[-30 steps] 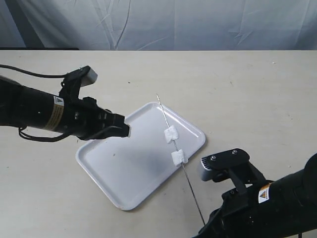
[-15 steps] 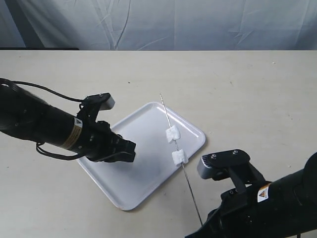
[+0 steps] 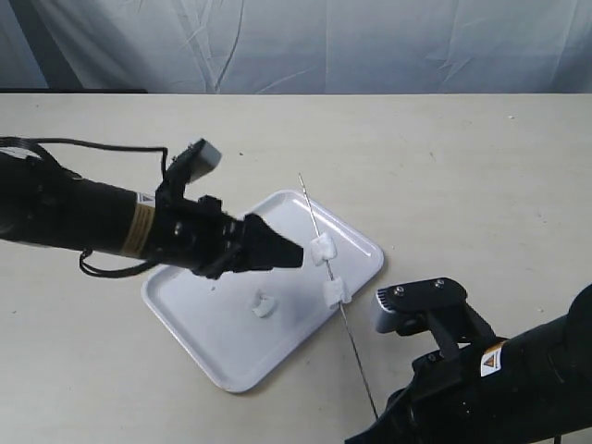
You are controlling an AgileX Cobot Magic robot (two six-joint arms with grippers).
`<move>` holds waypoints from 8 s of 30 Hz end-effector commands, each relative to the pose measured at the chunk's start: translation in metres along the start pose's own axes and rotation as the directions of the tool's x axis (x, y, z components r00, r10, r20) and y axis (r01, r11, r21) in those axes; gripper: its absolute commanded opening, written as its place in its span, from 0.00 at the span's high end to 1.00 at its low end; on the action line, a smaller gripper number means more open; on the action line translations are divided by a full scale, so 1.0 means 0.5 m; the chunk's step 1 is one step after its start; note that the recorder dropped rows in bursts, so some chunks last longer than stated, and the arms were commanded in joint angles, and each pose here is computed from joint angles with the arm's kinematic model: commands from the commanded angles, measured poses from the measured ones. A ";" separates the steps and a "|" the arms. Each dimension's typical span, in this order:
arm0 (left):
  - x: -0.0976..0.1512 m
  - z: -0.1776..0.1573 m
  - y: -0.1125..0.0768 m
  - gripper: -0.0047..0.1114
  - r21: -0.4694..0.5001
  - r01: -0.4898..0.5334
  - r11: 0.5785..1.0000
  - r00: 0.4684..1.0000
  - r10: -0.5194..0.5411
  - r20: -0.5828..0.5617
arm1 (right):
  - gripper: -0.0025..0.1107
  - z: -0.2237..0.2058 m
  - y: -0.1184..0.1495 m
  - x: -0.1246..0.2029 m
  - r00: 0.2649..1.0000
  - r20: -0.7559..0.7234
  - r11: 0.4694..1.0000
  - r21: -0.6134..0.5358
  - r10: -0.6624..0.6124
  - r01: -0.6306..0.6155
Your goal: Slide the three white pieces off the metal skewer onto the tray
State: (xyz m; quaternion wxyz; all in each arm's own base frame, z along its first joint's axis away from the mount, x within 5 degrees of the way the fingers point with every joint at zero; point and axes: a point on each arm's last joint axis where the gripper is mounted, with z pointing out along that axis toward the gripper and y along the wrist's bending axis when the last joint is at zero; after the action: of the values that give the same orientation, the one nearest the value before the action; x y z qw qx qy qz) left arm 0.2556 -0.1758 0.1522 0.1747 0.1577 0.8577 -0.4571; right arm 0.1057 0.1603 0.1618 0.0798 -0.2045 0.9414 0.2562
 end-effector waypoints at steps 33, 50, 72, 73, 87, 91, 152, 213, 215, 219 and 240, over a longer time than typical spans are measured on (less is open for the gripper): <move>-0.055 -0.094 -0.058 0.48 0.371 -0.065 0.926 0.979 -0.012 0.203 | 0.98 -0.053 0.071 -0.059 0.991 0.135 0.983 -0.181 -0.018 0.042; -0.053 -0.093 -0.058 0.80 0.363 -0.095 0.927 0.979 0.021 0.201 | 0.98 -0.054 0.070 -0.060 0.990 0.141 0.983 -0.178 -0.019 0.044; -0.081 -0.103 -0.061 0.96 0.382 -0.074 0.921 0.940 -0.063 0.336 | 0.98 -0.032 0.048 -0.032 0.997 0.071 0.989 -0.147 -0.019 0.029; -0.087 -0.106 -0.061 0.96 0.384 -0.075 0.920 0.929 -0.076 0.363 | 0.98 -0.028 0.045 -0.028 0.998 0.059 0.990 -0.141 -0.014 0.022; -0.092 -0.122 -0.011 0.96 0.162 -0.145 0.976 0.933 0.080 0.349 | 0.98 -0.011 0.023 0.003 1.000 -0.006 0.994 -0.112 -0.007 0.006; -0.033 -0.088 0.052 0.96 -0.187 -0.074 0.980 0.996 0.083 0.040 | 0.98 -0.011 0.019 -0.005 0.999 0.042 0.996 -0.090 -0.002 0.006; -0.039 -0.121 -0.155 0.55 0.387 -0.306 0.870 0.949 0.247 0.196 | 0.98 -0.074 0.087 -0.067 0.968 0.251 0.957 -0.280 -0.009 0.081; -0.050 -0.124 -0.159 0.70 0.403 -0.261 0.877 0.956 0.176 0.236 | 0.98 -0.081 0.089 -0.085 0.953 0.302 0.964 -0.245 -0.027 0.105; -0.050 -0.124 -0.159 0.76 0.402 -0.264 0.877 0.954 0.178 0.240 | 0.98 -0.080 0.090 -0.085 0.953 0.301 0.963 -0.246 -0.028 0.106; -0.051 -0.124 -0.159 0.87 0.403 -0.264 0.876 0.953 0.174 0.247 | 0.98 -0.080 0.090 -0.084 0.954 0.299 0.963 -0.248 -0.028 0.106; -0.048 -0.123 -0.158 0.86 0.397 -0.279 0.874 0.952 0.197 0.234 | 0.98 -0.081 0.095 -0.080 0.961 0.274 0.956 -0.277 -0.020 0.099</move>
State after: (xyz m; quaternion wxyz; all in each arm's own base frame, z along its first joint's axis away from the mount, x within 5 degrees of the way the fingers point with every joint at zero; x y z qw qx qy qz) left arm 0.2345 -0.1683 0.2494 0.2664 0.2503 0.6965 -0.6175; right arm 0.1197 0.1904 0.2267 0.1851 -0.2062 0.8692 0.4095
